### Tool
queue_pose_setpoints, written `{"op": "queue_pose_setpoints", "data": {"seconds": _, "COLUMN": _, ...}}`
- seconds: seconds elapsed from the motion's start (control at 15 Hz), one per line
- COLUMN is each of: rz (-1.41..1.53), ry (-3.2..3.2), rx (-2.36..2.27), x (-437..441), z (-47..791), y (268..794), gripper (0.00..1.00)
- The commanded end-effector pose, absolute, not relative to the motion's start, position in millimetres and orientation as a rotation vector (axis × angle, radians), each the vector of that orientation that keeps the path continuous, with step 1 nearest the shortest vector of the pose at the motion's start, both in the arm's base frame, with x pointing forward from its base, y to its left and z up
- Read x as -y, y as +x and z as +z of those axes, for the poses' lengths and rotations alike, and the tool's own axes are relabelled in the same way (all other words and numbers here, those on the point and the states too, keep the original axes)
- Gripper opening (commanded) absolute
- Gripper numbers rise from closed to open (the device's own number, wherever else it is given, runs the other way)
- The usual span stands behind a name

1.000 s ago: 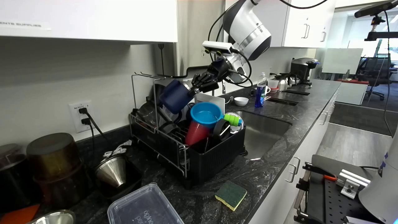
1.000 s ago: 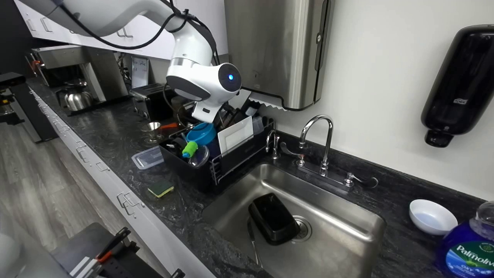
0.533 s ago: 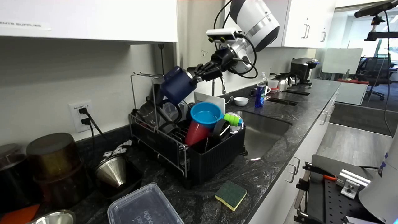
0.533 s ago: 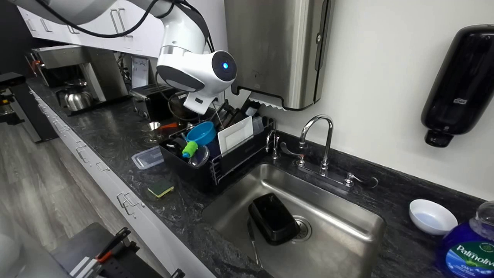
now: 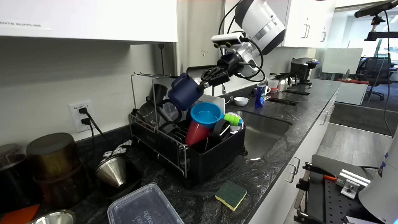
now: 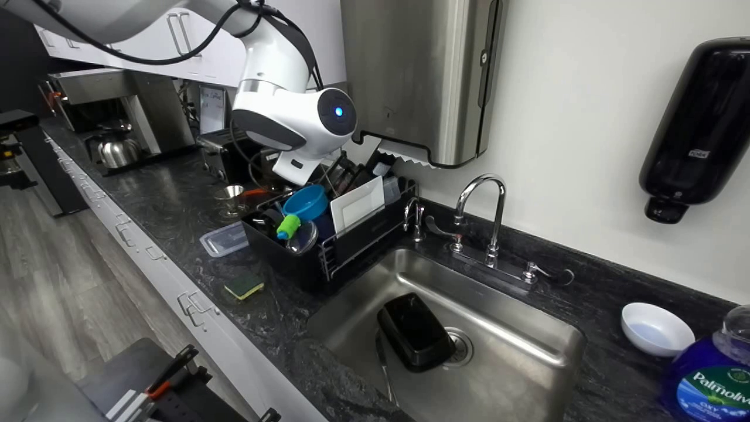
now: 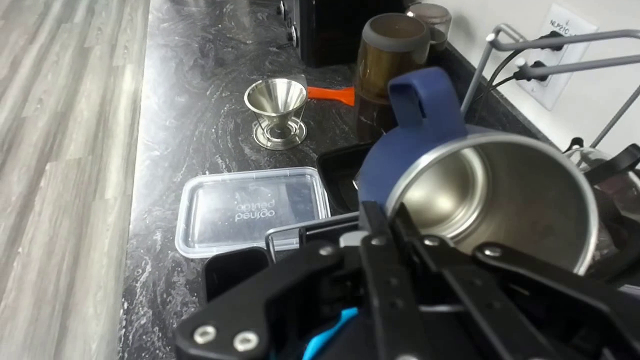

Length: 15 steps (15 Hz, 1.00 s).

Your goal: Pick up the blue cup from the sink and place it on the dish rack

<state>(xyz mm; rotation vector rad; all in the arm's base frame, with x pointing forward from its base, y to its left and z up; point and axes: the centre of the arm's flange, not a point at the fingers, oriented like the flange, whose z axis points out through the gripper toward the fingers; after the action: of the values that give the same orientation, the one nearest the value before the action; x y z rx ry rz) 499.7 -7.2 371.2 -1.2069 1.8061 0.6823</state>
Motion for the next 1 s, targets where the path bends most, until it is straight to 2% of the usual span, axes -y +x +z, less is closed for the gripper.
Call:
{"op": "queue_pose_setpoints", "data": {"seconds": 0.0, "rz": 0.708, "ry": -1.207, "rx": -1.810, "x": 11.3, "z": 377.6, "y": 483.9, "gripper": 0.02}}
{"op": "queue_pose_setpoints", "data": {"seconds": 0.47, "rz": 0.747, "ry": -1.234, "rx": -1.760, "x": 9.8, "z": 385.2, "y": 468.3, "gripper": 0.02}}
{"op": "queue_pose_setpoints", "data": {"seconds": 0.53, "rz": 0.718, "ry": -1.229, "rx": -1.787, "x": 7.7, "z": 377.1, "y": 478.8, "gripper": 0.07}}
{"op": "queue_pose_setpoints", "data": {"seconds": 0.93, "rz": 0.730, "ry": -1.231, "rx": -1.775, "x": 6.8, "z": 380.0, "y": 474.5, "gripper": 0.07}}
